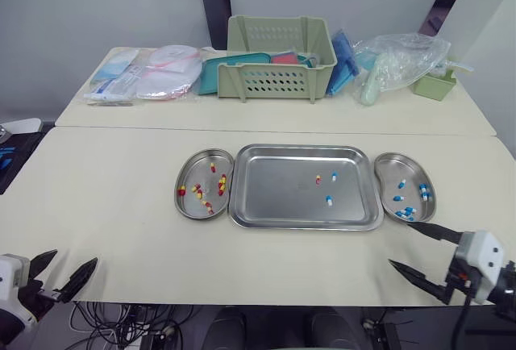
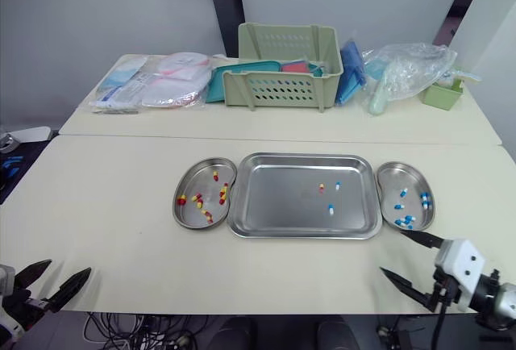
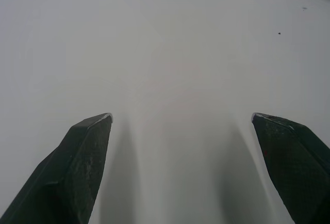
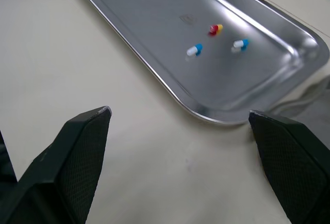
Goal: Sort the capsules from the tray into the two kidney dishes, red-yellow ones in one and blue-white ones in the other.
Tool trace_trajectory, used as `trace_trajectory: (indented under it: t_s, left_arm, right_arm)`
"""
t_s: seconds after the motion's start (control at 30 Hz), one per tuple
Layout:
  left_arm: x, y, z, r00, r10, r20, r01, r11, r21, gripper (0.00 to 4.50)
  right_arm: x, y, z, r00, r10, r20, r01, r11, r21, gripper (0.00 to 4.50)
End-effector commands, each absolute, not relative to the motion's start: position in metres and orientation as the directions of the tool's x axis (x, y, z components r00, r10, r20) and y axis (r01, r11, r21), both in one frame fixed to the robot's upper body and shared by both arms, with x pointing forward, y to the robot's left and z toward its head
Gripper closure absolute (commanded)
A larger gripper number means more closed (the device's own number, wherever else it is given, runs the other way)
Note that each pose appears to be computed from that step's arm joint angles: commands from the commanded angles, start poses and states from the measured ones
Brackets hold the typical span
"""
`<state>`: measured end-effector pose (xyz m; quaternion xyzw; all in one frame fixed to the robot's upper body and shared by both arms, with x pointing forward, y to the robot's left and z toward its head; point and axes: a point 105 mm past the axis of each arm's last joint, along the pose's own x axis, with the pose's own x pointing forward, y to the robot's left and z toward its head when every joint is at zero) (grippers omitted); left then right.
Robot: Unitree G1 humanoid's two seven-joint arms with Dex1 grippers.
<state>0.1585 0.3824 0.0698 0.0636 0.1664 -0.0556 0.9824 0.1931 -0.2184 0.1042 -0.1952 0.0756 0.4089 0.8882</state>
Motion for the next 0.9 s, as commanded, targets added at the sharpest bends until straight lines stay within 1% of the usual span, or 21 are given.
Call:
trace_trajectory:
  t_s: [0.03,0.13,0.2,0.43,0.53,0.6,0.67,0.77,0.9]
  left_arm:
    - [0.157,0.378,0.081,0.945,-0.096,-0.314,0.143,0.981,0.129,0.00]
    - [0.159,0.370,0.089,0.947,-0.130,-0.295,0.178,0.974,0.140,0.00]
    - [0.163,0.356,0.097,0.942,-0.190,-0.276,0.235,0.962,0.140,0.00]
    - [0.172,0.273,0.117,0.856,-0.468,-0.221,0.494,0.865,0.084,0.00]
    - [0.184,0.236,0.126,0.806,-0.565,-0.178,0.586,0.804,0.101,0.00]
    - [0.196,0.212,0.125,0.761,-0.611,-0.217,0.642,0.758,0.117,0.00]
    - [0.209,0.184,0.128,0.698,-0.682,-0.218,0.712,0.692,0.116,0.00]
    - [0.231,0.152,0.140,0.658,-0.736,-0.160,0.753,0.646,0.127,0.00]
    - [0.247,0.121,0.144,0.583,-0.800,-0.144,0.812,0.568,0.135,0.00]
  right_arm:
    - [0.198,-0.209,0.114,0.663,0.703,-0.257,-0.743,0.578,-0.337,0.02]
    - [0.203,-0.205,0.116,0.665,0.706,-0.241,-0.739,0.579,-0.343,0.02]
    - [0.204,-0.202,0.118,0.660,0.713,-0.235,-0.743,0.575,-0.344,0.02]
    - [0.207,-0.198,0.120,0.662,0.713,-0.230,-0.741,0.575,-0.347,0.02]
    - [0.208,-0.198,0.120,0.664,0.711,-0.231,-0.739,0.578,-0.346,0.02]
    - [0.208,-0.198,0.119,0.665,0.710,-0.232,-0.739,0.580,-0.342,0.02]
    - [0.207,-0.199,0.118,0.668,0.708,-0.231,-0.737,0.585,-0.339,0.02]
    - [0.205,-0.200,0.116,0.670,0.706,-0.230,-0.735,0.590,-0.334,0.02]
    - [0.203,-0.198,0.114,0.673,0.705,-0.223,-0.733,0.597,-0.326,0.02]
